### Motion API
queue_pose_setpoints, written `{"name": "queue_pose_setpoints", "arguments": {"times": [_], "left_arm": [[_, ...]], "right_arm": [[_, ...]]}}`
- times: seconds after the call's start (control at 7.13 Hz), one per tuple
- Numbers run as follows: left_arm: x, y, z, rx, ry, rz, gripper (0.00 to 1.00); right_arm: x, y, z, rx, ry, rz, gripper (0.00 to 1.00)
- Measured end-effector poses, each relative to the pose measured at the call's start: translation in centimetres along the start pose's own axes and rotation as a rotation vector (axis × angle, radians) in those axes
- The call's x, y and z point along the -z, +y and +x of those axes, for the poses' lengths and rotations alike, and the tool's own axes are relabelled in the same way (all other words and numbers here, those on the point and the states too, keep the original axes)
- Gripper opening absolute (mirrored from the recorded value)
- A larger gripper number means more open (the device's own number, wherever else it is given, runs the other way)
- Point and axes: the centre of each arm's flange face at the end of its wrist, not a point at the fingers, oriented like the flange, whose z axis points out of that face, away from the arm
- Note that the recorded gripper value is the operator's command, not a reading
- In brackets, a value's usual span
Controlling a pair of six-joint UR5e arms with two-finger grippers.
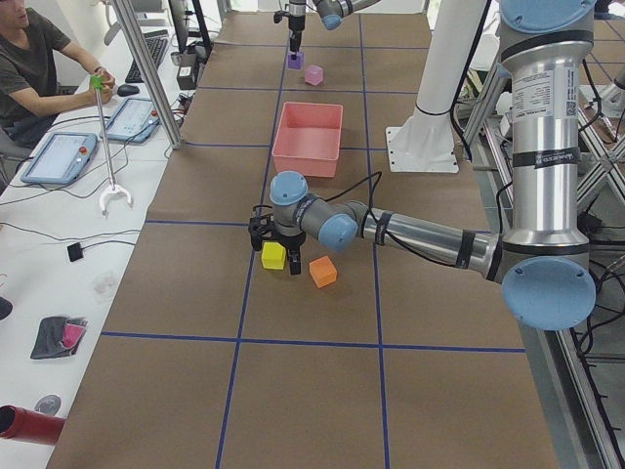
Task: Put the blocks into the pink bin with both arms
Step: 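Carry purple cube into bin with right gripper while left reaches orange cube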
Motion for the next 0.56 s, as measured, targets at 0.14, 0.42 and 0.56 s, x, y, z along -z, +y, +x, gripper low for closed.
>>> {"name": "queue_pose_setpoints", "arguments": {"times": [0.14, 0.42, 0.56], "left_arm": [[-1.6, 1.7, 0.1, 0.017, -0.021, -0.028, 0.99], [-4.3, 4.2, -0.3, 0.017, -0.052, -0.059, 0.99], [-5.3, 4.9, -0.1, 0.021, -0.068, -0.067, 0.99]], "right_arm": [[1.0, 0.6, -5.7, -0.037, -0.019, -0.011, 0.00], [2.0, 3.8, -15.5, -0.111, -0.066, -0.041, 0.00], [1.6, 5.7, -19.5, -0.149, -0.086, -0.046, 0.00]]}}
